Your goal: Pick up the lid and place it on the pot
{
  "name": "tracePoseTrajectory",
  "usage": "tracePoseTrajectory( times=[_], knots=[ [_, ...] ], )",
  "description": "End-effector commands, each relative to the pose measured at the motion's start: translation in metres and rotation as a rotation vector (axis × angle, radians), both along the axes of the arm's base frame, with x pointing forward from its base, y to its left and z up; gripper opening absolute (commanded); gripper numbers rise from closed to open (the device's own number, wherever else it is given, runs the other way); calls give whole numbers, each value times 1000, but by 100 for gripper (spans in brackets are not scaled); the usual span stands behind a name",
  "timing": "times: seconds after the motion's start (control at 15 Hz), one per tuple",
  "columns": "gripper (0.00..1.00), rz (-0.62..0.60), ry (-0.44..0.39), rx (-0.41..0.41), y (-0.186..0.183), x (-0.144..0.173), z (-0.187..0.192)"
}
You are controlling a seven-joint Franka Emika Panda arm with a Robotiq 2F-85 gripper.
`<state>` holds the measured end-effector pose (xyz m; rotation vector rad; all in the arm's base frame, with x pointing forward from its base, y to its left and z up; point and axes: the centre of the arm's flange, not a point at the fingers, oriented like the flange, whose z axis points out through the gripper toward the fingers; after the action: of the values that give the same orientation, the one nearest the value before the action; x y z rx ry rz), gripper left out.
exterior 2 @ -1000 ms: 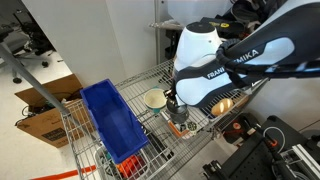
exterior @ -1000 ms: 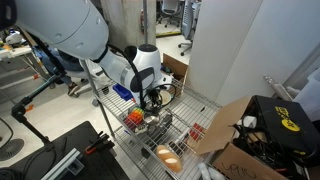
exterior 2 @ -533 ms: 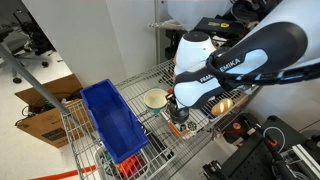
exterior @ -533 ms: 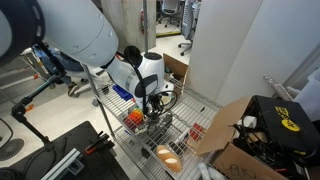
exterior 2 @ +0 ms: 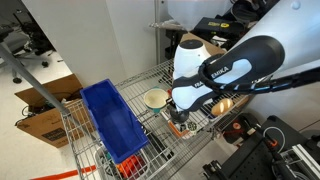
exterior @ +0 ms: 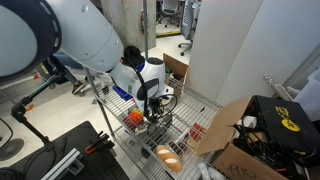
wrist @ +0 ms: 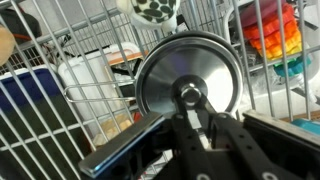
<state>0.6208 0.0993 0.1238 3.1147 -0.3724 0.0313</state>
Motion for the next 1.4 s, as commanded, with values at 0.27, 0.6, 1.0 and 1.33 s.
tracePoseTrajectory(
  times=[0.27, 0.6, 1.0, 1.33],
  knots=[
    [5, 4, 48, -1, 2, 6, -3],
    [58, 15, 41, 2, 5, 2, 1],
    [99, 67, 44, 5, 13, -25, 24],
    [100, 70, 82, 1, 14, -30, 19]
  ],
)
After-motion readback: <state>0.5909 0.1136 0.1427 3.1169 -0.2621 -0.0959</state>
